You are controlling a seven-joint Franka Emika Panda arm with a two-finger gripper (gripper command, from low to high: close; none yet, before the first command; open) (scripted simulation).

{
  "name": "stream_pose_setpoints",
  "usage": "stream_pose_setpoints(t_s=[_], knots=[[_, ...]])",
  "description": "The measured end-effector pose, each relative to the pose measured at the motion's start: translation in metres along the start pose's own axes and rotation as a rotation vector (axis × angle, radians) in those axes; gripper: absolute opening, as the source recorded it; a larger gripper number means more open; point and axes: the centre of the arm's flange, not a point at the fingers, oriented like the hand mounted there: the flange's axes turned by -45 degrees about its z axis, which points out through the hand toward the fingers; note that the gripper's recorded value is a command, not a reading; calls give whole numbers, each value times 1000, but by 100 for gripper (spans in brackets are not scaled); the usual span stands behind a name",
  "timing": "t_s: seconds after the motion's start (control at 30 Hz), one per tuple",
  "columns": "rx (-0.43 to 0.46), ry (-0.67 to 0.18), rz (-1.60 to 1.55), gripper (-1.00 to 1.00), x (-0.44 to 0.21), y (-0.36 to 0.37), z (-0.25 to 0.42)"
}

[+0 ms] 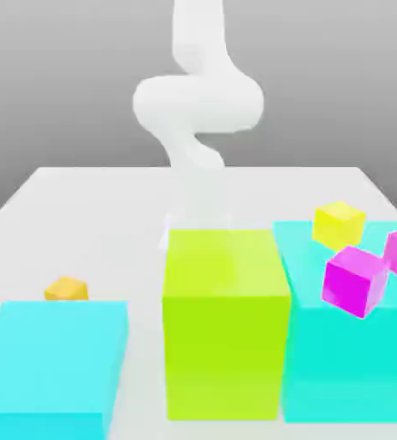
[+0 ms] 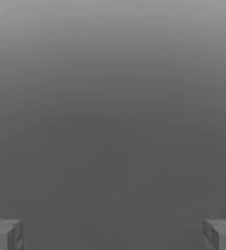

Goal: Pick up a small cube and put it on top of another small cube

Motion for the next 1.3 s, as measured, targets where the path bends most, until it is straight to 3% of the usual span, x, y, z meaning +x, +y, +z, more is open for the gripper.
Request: stream_pose_setpoints(t_s=[0.4, 0.83, 0.93, 1.17, 1.2, 1.3], knots=[[-169, -345, 103, 0, -130, 134, 188], [-145, -674, 318, 0, -370, 221, 258], [-121, -720, 366, 0, -416, 221, 263], [-121, -730, 373, 0, -457, 220, 301], [-120, -730, 373, -100, -463, 220, 305], [-120, -731, 374, -100, -463, 220, 305]])
